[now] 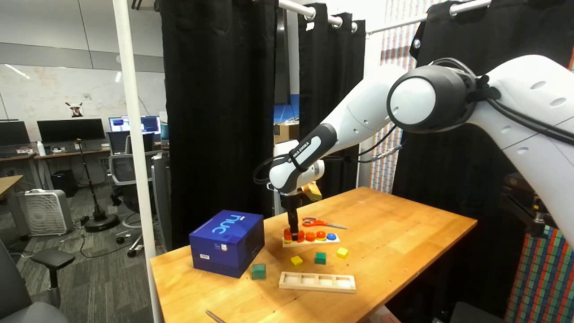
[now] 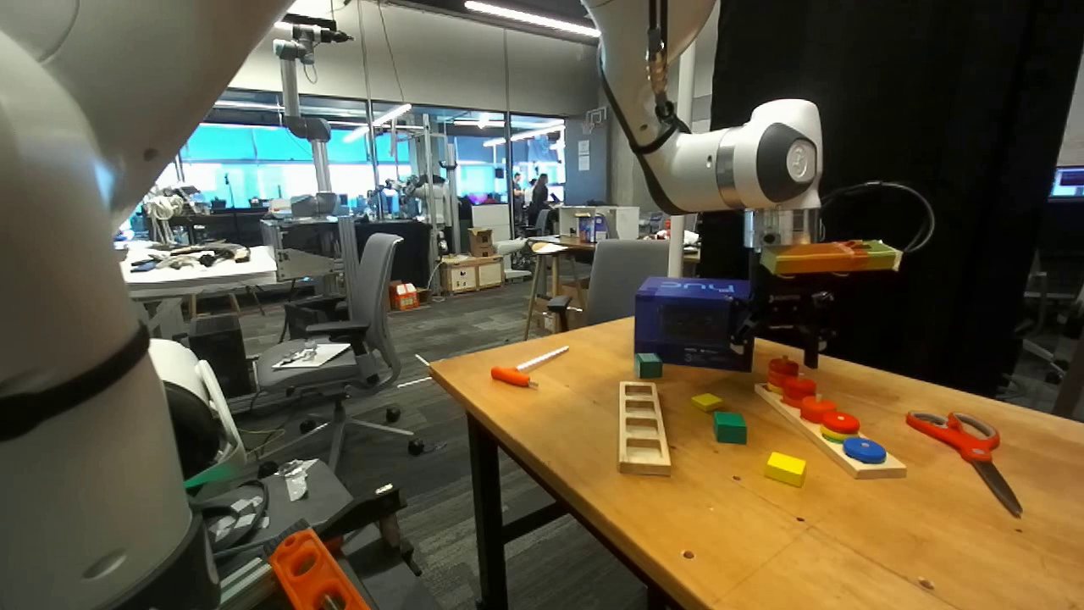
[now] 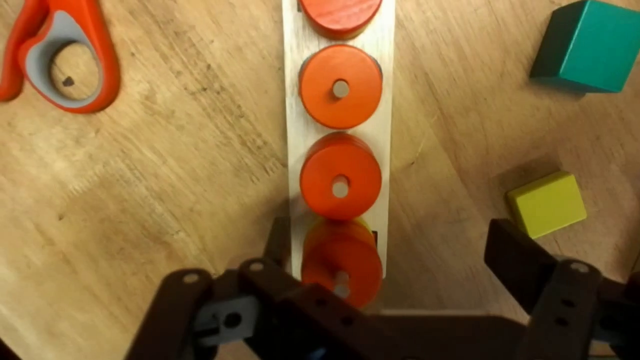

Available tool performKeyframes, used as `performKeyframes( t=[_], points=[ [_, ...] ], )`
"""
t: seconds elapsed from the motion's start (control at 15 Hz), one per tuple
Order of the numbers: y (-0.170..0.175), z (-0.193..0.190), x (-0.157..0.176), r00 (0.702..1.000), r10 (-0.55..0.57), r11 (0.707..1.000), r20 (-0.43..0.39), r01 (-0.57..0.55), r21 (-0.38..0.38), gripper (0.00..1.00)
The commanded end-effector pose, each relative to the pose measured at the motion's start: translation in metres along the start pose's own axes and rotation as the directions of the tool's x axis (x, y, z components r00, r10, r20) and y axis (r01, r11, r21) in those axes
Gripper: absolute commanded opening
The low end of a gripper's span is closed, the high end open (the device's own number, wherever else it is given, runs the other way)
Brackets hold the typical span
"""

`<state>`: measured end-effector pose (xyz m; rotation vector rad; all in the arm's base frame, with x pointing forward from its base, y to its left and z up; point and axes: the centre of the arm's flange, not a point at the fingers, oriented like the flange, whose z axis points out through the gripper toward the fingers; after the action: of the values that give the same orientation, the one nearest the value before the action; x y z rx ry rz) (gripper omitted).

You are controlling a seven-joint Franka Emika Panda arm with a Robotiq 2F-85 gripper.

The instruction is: Pick up the orange object from the wooden object and put it on the table

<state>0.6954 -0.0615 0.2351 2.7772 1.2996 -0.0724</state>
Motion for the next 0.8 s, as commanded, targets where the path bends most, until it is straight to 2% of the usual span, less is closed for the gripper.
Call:
performKeyframes(
  t=[0.0,0.73],
  points=[
    [0.02,-0.004,0.011,1.0,-0.001,1.0,0.0,0.001,0.006,1.0],
    [0.033,-0.005,0.023,1.0,0.0,1.0,-0.015,0.0,0.014,1.0]
  ],
)
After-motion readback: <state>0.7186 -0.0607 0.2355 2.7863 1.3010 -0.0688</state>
